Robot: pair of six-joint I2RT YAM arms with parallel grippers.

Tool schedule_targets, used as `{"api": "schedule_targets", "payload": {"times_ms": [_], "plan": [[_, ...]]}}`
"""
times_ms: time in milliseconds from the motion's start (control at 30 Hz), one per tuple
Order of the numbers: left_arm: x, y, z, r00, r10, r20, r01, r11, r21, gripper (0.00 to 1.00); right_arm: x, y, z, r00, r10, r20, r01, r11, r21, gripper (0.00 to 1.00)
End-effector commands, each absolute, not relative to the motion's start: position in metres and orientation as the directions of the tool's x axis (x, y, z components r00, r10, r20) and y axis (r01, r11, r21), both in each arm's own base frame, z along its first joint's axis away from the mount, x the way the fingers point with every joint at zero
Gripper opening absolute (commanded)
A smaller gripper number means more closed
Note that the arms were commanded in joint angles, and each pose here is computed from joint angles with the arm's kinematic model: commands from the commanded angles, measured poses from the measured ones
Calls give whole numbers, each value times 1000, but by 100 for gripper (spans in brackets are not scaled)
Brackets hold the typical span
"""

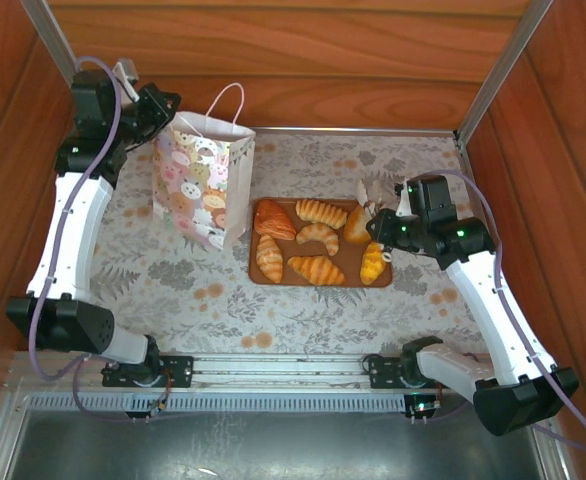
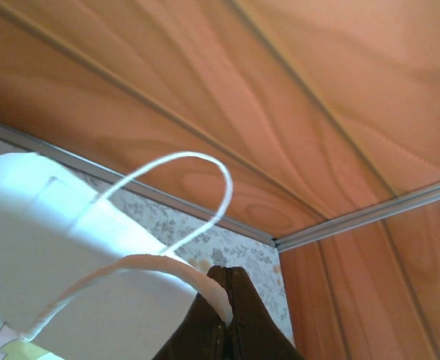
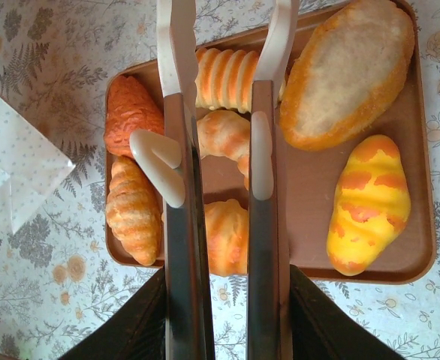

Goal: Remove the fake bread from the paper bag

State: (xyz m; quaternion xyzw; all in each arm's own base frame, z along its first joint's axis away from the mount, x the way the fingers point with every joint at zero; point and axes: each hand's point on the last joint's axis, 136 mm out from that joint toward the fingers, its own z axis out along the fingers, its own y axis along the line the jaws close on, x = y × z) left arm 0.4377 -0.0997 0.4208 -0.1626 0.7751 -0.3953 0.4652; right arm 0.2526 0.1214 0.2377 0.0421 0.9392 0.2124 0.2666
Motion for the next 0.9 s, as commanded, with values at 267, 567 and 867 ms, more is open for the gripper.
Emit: {"api": "schedule_targets", "payload": {"times_ms": [267, 567, 867], "plan": [[438, -93, 388, -512, -620, -594, 105, 641, -760, 0, 258, 122, 241, -840, 226, -493, -23, 893, 450, 38], [410, -40, 338, -419, -721, -552, -97, 640, -763, 0, 261, 126, 241, -847, 225, -482, -27, 887, 462, 38], [394, -17, 338, -363, -735, -572, -141, 650, -746, 15, 262, 124, 244, -840, 228, -492, -22, 892, 452, 38]]}}
